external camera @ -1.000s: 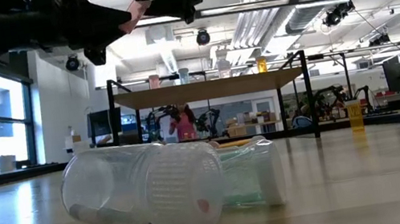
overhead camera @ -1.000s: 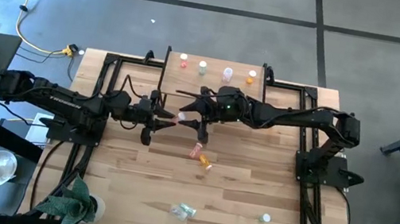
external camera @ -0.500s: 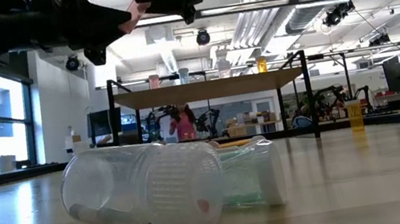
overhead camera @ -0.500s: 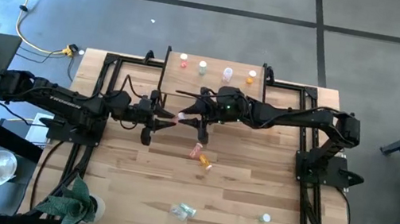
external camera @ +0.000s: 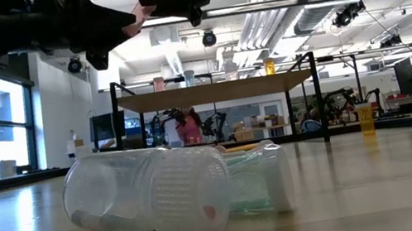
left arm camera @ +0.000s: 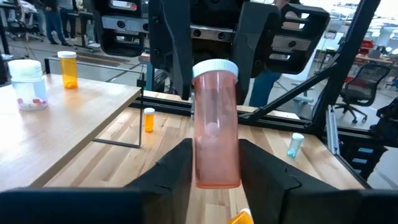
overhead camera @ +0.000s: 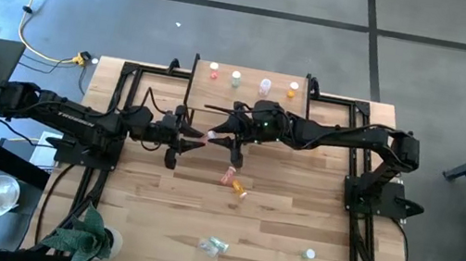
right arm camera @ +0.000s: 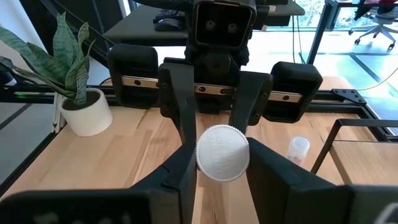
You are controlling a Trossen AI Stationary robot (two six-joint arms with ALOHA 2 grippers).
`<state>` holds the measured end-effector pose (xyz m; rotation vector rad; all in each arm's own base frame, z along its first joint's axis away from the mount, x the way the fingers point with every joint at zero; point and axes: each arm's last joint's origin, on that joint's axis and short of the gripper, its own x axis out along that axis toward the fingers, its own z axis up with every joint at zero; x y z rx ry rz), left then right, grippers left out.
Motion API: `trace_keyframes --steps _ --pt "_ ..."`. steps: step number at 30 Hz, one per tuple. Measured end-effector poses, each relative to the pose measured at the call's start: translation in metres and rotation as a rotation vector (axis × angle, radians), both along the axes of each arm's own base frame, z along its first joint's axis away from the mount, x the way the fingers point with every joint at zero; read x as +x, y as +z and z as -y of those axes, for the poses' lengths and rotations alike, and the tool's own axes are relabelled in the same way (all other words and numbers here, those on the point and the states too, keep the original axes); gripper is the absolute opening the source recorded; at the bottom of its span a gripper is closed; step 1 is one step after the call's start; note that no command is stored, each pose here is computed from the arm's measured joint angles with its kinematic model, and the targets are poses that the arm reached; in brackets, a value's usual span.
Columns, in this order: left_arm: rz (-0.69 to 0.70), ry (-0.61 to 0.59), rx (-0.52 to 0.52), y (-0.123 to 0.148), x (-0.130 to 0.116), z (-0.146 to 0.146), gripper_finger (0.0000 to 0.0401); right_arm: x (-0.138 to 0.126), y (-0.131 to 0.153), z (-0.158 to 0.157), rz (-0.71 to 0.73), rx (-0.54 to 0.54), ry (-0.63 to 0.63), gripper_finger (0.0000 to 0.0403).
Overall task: Pick and place medicine bottles onto shelf by color
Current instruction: Put the right pink pill bottle on the shelf aligned with the other pink pill bottle
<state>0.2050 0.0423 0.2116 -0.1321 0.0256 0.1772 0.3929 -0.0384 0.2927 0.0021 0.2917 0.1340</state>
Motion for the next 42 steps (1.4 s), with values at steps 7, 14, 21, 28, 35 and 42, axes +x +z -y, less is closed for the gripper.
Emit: trace_keyframes --steps 7,14,21,28,35,42 --pt "-0.013 0.084 0.001 -0.001 -0.001 -0.003 0.0187 0.000 -0.001 0.001 -0.005 -0.013 -0.036 0.0104" --pt "0.005 0.161 0.006 0.002 -0.004 -0.009 0.0217 -0.005 0.008 0.014 0.016 -0.058 -0.122 0.0104" --pt "0.032 0.181 0.010 0.008 -0.009 -0.013 0.0214 -0.008 0.021 0.032 0.043 -0.063 -0.171 0.0104" --pt "-0.059 0.179 -0.017 -0.001 -0.010 -0.013 0.0214 -0.011 0.074 0.060 0.157 -0.116 -0.258 0.0104" --pt "-0.150 0.178 -0.031 -0.010 -0.011 -0.013 0.0214 -0.011 0.112 0.104 0.112 -0.119 -0.362 0.0104" --pt "-0.209 0.173 -0.013 -0.015 -0.012 -0.012 0.0213 0.011 0.109 0.145 -0.091 -0.106 -0.397 0.0104"
